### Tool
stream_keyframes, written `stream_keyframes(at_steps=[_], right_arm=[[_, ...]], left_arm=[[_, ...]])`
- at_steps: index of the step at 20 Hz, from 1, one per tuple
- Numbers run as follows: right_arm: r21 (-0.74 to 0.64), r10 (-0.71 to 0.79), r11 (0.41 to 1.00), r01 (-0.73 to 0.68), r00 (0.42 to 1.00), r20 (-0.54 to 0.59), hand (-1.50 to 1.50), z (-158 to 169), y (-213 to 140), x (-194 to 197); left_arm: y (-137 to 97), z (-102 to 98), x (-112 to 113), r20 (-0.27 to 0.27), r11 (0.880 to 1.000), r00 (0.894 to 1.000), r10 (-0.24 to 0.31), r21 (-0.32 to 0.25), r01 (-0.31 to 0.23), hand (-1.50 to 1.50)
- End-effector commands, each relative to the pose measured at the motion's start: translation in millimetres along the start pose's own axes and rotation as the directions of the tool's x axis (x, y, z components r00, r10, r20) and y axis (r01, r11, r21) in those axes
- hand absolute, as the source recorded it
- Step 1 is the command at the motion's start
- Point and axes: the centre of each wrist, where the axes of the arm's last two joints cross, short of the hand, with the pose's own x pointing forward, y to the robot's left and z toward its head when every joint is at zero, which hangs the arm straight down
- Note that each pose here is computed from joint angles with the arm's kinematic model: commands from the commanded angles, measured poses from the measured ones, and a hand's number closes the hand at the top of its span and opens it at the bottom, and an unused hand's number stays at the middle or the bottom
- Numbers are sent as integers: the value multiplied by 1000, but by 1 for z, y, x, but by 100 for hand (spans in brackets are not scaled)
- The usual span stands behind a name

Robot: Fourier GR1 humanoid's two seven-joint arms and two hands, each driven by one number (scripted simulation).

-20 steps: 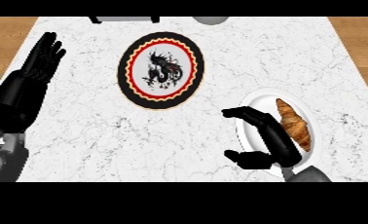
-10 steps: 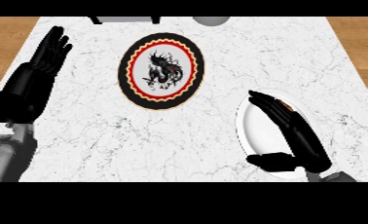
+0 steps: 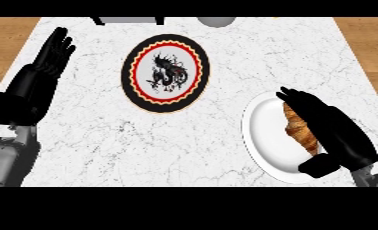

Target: Pick the croissant from the plate and place it in the plate

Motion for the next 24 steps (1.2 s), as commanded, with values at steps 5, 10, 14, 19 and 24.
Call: stream_keyframes(at_steps=[5,10,14,19,24], right_arm=[[260,201,954,-151,964,-177,-150,6,-10,44],[257,230,952,-166,942,-243,-150,-16,0,35],[276,292,937,-212,911,-291,-150,-27,6,37],[315,329,923,-223,881,-341,-150,-40,9,3],[331,316,923,-197,879,-357,-150,-39,21,-11]], left_arm=[[-6,-10,7,10,1000,1000,4,-15,-4,0],[4,-16,5,-3,1000,1000,15,-4,-15,0],[-4,23,-10,-1,1000,1000,-6,-16,6,0],[-11,-6,6,15,1000,1000,1,-11,-1,0],[5,-4,12,23,1000,1000,17,-17,-17,0]])
